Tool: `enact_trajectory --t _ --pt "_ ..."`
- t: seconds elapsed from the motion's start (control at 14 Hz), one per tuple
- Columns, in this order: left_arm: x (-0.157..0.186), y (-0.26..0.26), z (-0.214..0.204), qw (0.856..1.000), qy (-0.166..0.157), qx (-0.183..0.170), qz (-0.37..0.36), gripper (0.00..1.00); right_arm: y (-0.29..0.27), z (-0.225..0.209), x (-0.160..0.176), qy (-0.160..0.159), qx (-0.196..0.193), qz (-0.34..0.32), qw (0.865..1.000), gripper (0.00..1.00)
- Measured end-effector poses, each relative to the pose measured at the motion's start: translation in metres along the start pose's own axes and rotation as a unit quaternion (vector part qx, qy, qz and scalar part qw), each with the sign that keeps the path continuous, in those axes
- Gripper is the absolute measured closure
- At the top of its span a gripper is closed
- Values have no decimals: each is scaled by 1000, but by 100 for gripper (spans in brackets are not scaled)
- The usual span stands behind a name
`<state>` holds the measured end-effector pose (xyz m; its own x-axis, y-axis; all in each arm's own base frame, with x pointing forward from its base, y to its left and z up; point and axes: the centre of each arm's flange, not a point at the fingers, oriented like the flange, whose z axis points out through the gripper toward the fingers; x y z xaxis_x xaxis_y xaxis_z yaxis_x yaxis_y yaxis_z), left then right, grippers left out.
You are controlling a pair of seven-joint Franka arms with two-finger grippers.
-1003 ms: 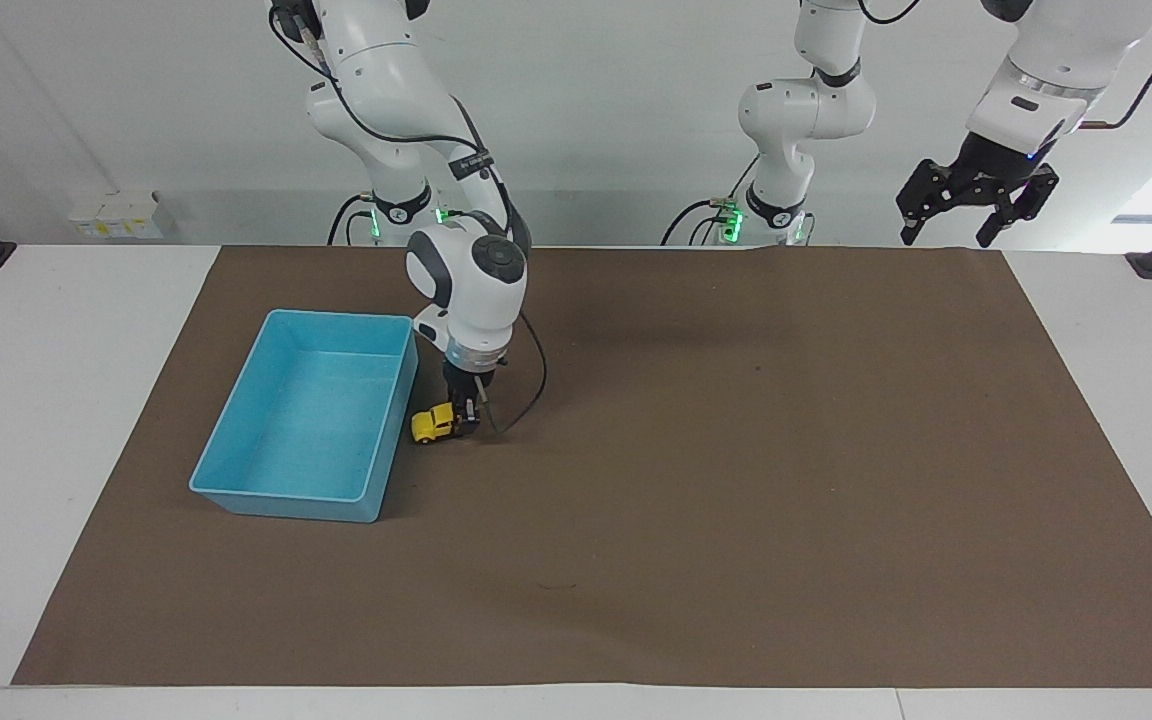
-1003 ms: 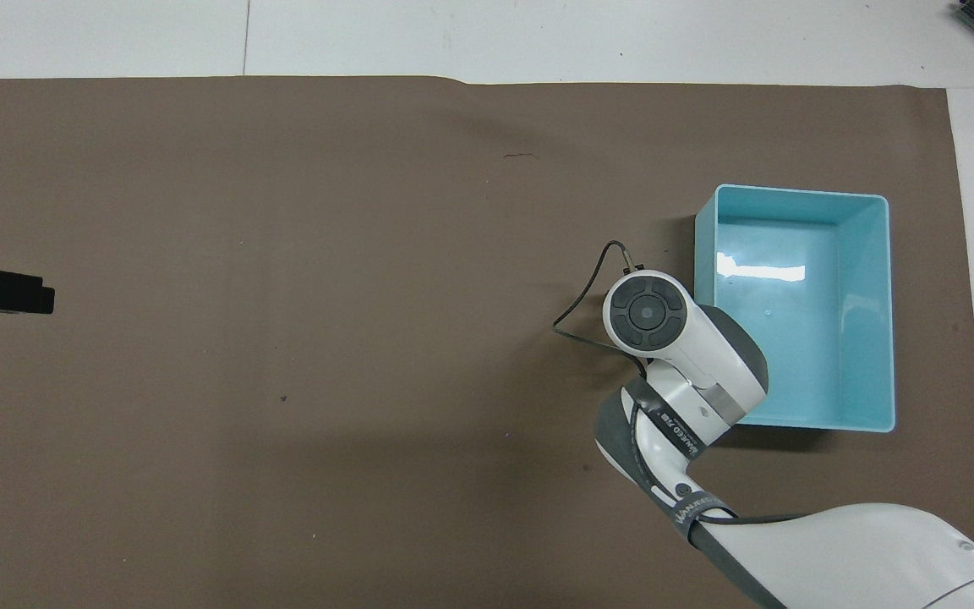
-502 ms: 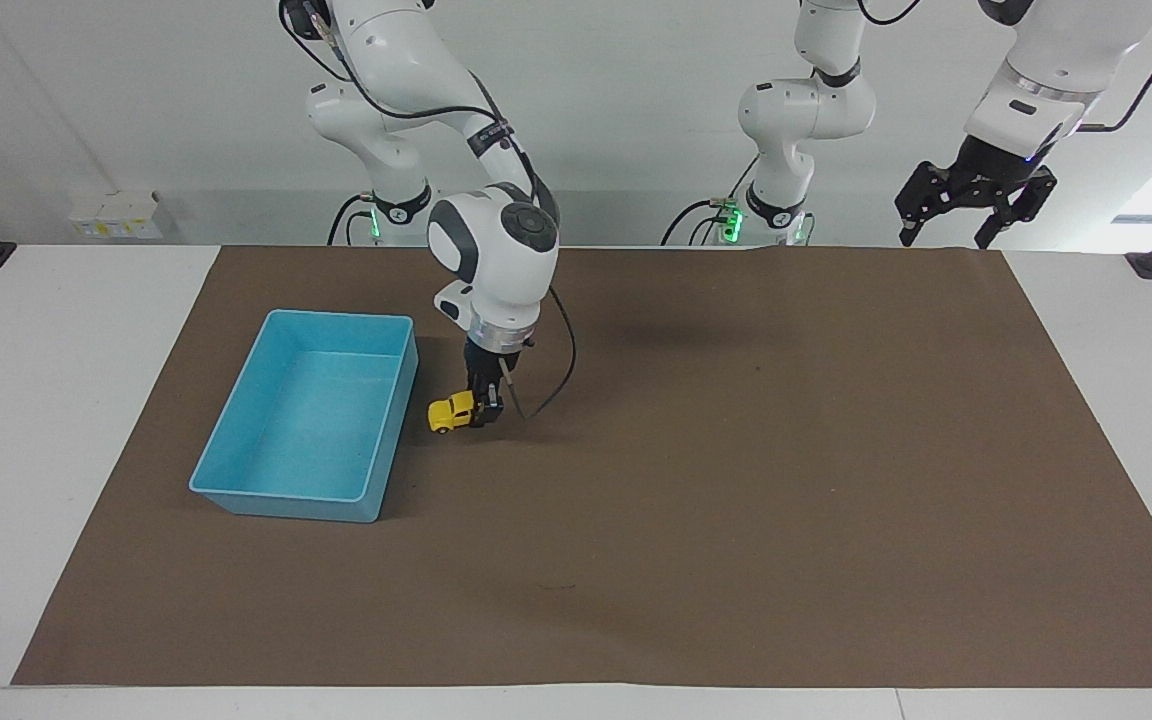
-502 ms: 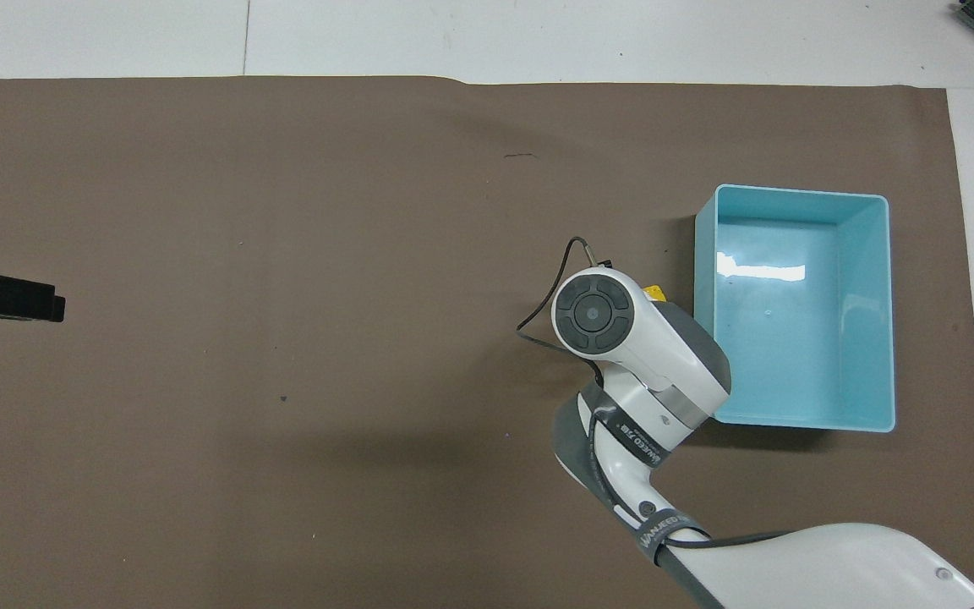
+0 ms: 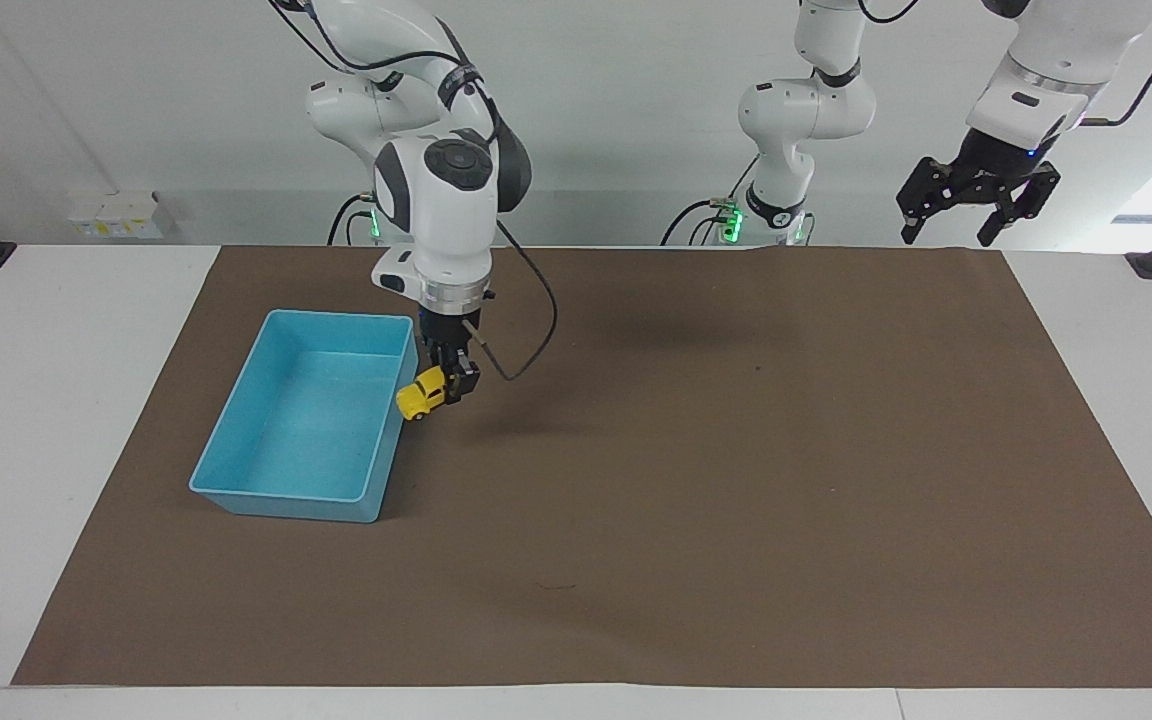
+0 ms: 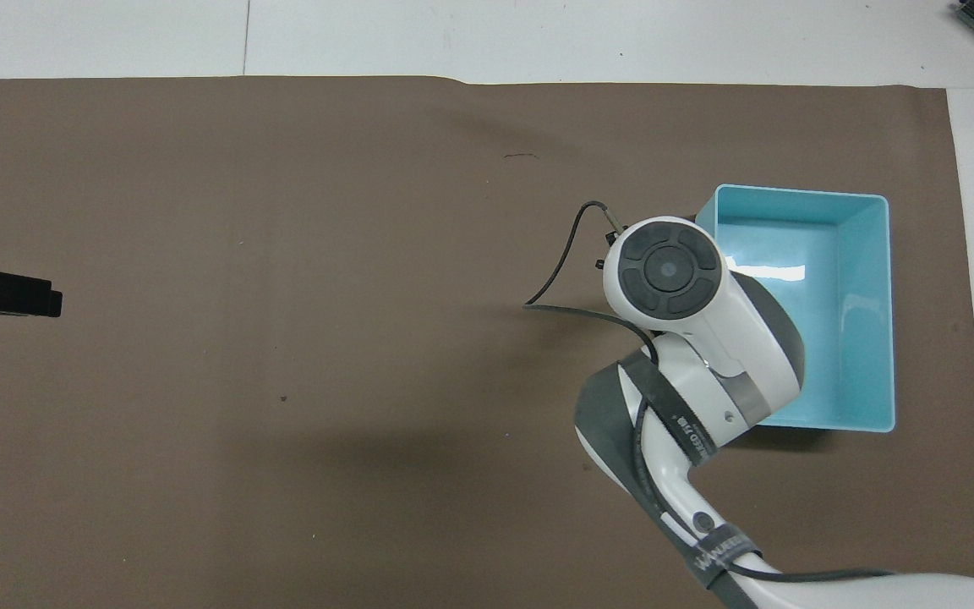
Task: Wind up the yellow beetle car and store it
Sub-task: 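Lift the car over the box rim with the right gripper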
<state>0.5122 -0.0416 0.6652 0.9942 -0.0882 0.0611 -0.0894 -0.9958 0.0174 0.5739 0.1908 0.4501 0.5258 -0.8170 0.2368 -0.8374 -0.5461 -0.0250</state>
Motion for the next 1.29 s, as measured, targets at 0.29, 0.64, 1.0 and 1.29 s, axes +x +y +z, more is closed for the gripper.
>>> enact_trajectory --t 0.29,0.64,1.0,1.29 --pt "0 -2 0 1000 -2 0 -2 0 13 -10 36 7 6 -107 994 49" --pt "0 -5 0 1000 -1 0 -5 0 41 -14 97 -10 16 -242 970 49" --pt "0 -5 0 1000 -1 0 -5 0 75 2 156 -34 26 -346 937 49" --pt "0 -5 0 1000 -1 0 -5 0 98 15 190 -36 37 -413 909 49"
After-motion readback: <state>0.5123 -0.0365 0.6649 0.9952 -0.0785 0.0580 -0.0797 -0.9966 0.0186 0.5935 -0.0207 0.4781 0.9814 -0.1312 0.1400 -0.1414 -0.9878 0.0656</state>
